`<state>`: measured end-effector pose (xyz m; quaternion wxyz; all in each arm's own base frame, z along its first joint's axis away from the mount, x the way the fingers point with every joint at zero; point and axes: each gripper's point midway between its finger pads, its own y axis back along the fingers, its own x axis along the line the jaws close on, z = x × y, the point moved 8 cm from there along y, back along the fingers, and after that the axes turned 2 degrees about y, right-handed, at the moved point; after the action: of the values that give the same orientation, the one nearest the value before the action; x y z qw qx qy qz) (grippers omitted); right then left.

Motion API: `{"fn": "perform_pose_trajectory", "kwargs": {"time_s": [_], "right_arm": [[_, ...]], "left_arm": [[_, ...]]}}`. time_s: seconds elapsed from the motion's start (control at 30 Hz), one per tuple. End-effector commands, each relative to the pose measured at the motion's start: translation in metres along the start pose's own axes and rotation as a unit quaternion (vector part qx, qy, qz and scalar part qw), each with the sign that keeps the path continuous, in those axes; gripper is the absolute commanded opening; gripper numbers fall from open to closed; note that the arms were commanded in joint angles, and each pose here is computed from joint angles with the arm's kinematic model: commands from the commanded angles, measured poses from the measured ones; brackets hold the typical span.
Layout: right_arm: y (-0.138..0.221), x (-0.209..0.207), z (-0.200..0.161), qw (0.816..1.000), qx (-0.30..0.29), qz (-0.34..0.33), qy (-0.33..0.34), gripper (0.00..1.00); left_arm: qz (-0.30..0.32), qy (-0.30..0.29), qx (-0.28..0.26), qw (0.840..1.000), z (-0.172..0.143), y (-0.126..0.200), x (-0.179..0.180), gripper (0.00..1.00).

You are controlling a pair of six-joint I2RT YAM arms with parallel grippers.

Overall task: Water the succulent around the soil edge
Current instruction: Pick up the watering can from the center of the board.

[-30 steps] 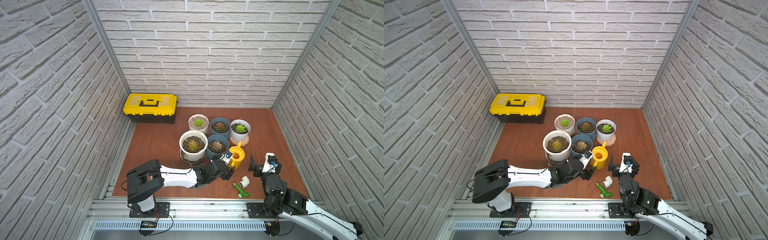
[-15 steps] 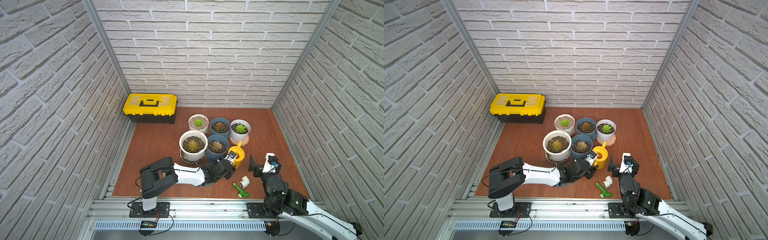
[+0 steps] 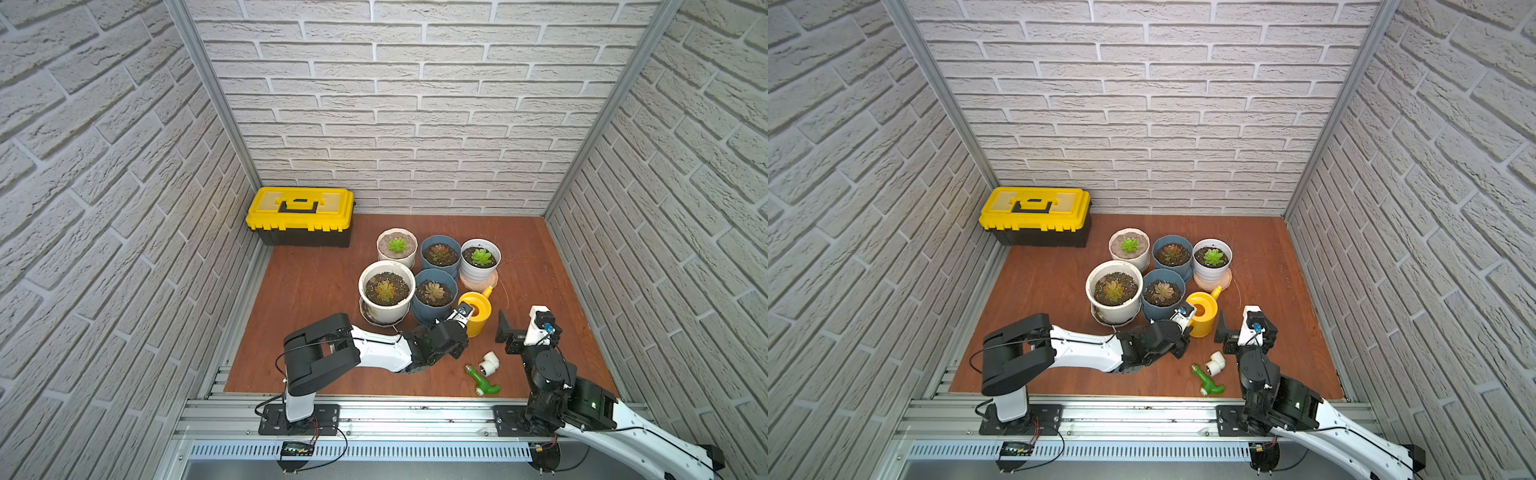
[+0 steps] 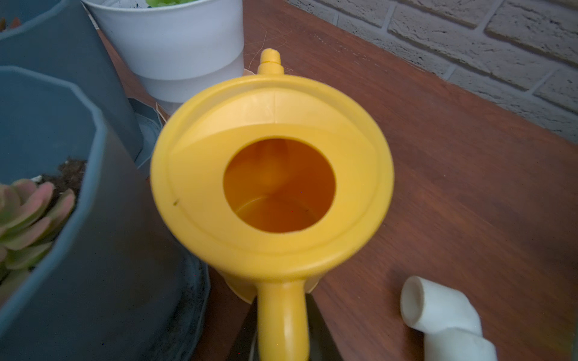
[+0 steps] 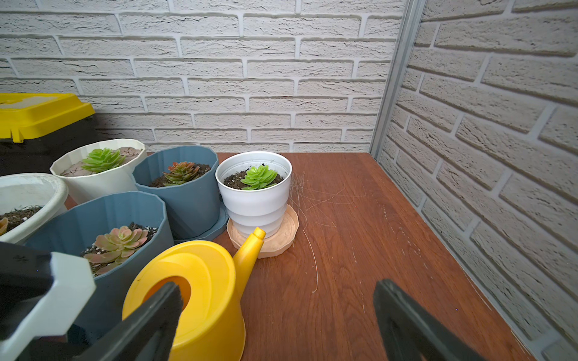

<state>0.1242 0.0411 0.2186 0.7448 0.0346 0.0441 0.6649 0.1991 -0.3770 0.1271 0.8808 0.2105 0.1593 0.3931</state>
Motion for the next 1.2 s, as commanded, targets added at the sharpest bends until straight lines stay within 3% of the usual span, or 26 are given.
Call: {"fn": "perform_pose_trajectory", "kwargs": {"time_s": [0.0, 0.27, 0.53, 0.83, 0.97, 1.17], "right_arm": [[0.002, -0.002, 0.006, 0.999, -0.012, 0.008, -0.033, 0.99], [0.012, -0.014, 0.030, 0.998, -0.015, 0.024, -0.065, 0.99], [0.029, -0.021, 0.067, 0.990, 0.001, 0.102, -0.093, 0.99], [0.031, 0.011, 0.114, 0.980, 0.063, 0.188, -0.025, 0.99], [0.025, 0.029, 0.125, 0.978, 0.080, 0.190, 0.014, 0.99], [0.020, 0.045, 0.136, 0.975, 0.080, 0.207, 0.018, 0.99]], "left_arm": [[-0.022, 0.011, -0.046, 0.999, 0.011, 0.006, -0.004, 0.00], [-0.073, -0.016, -0.088, 0.993, 0.034, 0.028, -0.011, 0.00], [-0.132, -0.006, -0.112, 0.985, 0.058, 0.069, 0.014, 0.00], [-0.167, -0.042, -0.131, 0.976, 0.063, 0.114, 0.030, 0.00], [-0.180, -0.062, -0.140, 0.972, 0.065, 0.133, 0.031, 0.00], [-0.187, -0.083, -0.148, 0.968, 0.063, 0.155, 0.034, 0.00]]}}
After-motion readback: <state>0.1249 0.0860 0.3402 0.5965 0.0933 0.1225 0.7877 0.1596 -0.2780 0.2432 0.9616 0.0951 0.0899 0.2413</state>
